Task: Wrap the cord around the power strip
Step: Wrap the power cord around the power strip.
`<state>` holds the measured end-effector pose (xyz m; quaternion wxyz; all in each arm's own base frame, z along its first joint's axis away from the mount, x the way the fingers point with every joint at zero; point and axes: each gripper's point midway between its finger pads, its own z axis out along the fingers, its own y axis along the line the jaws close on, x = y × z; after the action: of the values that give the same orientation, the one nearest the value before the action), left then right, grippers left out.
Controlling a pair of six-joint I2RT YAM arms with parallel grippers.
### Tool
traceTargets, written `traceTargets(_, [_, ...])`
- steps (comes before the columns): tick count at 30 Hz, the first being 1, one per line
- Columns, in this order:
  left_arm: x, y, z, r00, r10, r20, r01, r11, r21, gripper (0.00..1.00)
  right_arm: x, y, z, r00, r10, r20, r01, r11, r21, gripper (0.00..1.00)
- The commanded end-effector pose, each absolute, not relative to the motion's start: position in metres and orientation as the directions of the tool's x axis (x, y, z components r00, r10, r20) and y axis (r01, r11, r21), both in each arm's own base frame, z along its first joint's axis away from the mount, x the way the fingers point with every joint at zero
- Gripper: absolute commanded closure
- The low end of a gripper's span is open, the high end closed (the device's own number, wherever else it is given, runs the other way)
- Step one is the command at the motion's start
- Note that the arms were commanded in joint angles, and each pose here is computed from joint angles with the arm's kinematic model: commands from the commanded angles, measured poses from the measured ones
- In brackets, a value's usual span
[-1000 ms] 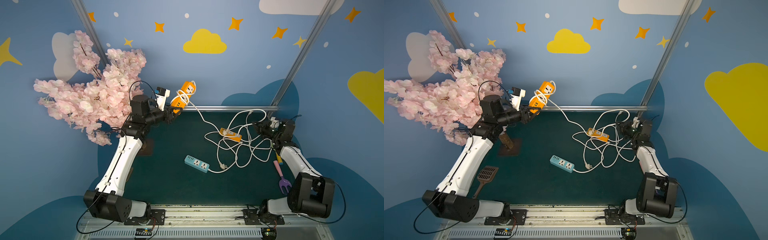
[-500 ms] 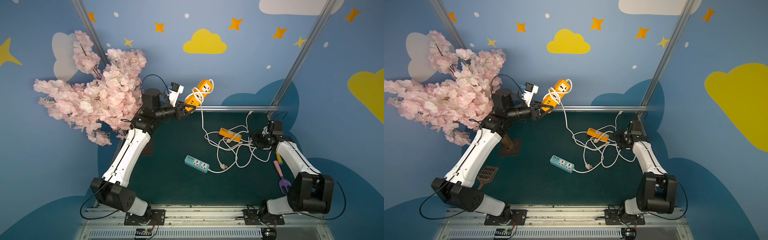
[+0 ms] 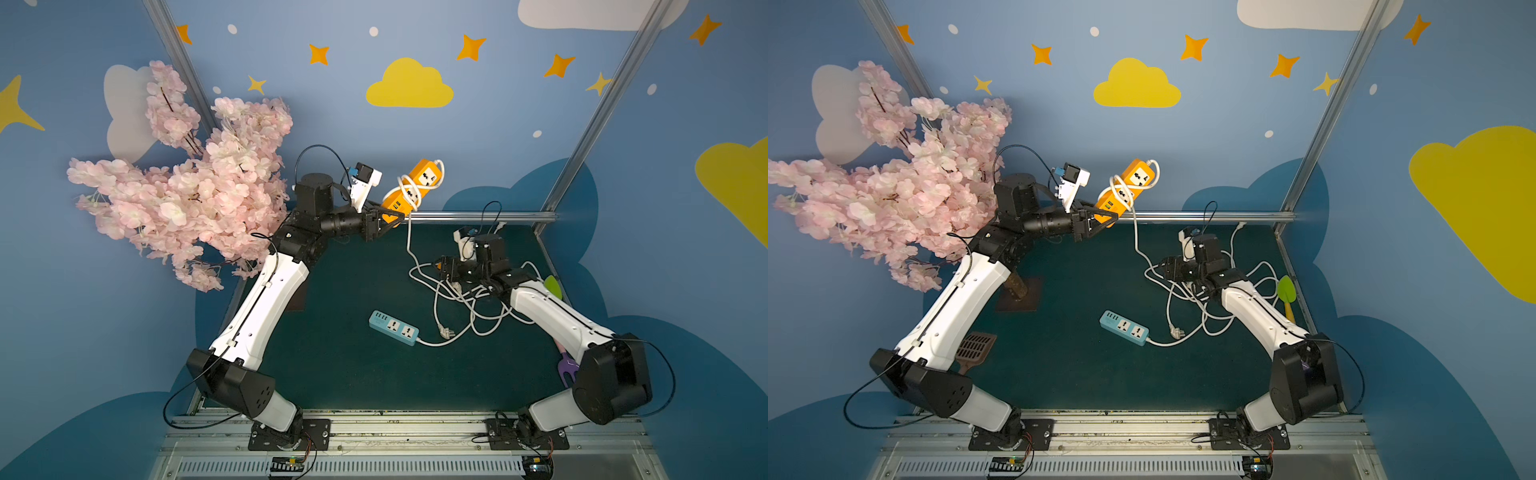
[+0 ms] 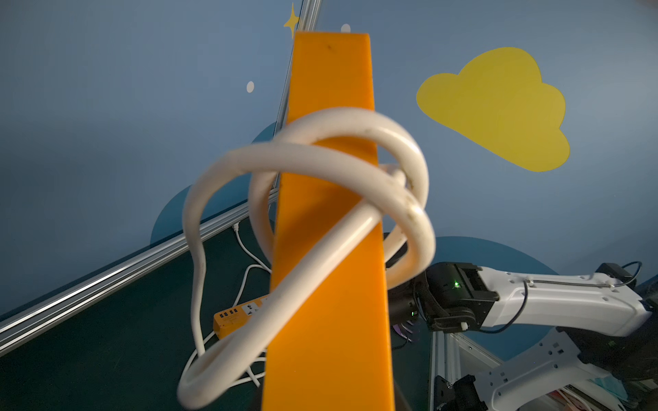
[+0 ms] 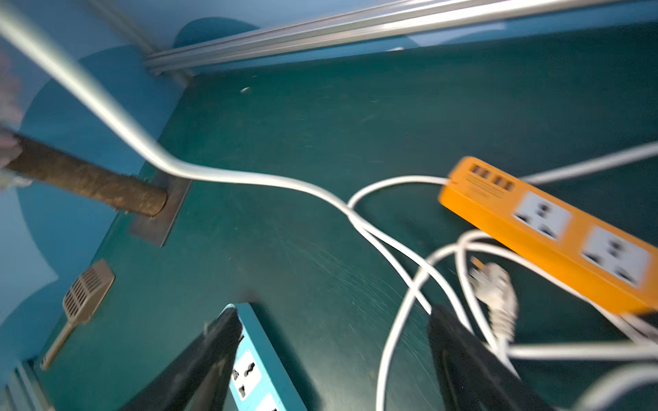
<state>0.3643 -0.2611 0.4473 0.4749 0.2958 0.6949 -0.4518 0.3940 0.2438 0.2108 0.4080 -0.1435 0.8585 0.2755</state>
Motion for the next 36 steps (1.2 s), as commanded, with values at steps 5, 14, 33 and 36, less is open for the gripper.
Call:
traceTargets(5, [0.351, -0.267, 0.477, -0.298, -0.032, -0.954, 0.877, 0.387, -0.287, 0.97, 0.451, 0.297, 0.235, -0.256, -0.048, -0.965, -0.660, 0.738, 0.139, 0.16])
traceTargets(14, [0.360, -0.256, 0.480, -0.329, -0.103, -0.939, 0.849, 0.404, -0.341, 0.97, 0.501, 0.322, 0.207, -0.213, -0.023, -0.977, -0.659, 0.741, 0.126, 0.61])
traceTargets(33, [0.480, -0.168, 0.353, -0.377, 0.205, -0.903, 0.503, 0.864, -0.014, 0.98, 0.367, 0.271, 0.218, -0.009, -0.525, -0.851, -0.591, 0.689, -0.419, 1.00])
traceTargets(36, [0.480, -0.175, 0.313, -0.427, 0.347, -0.835, 0.513, 0.854, 0.092, 0.97, 0.353, 0.275, 0.260, 0.125, -0.548, -0.827, -0.554, 0.653, -0.516, 1.00])
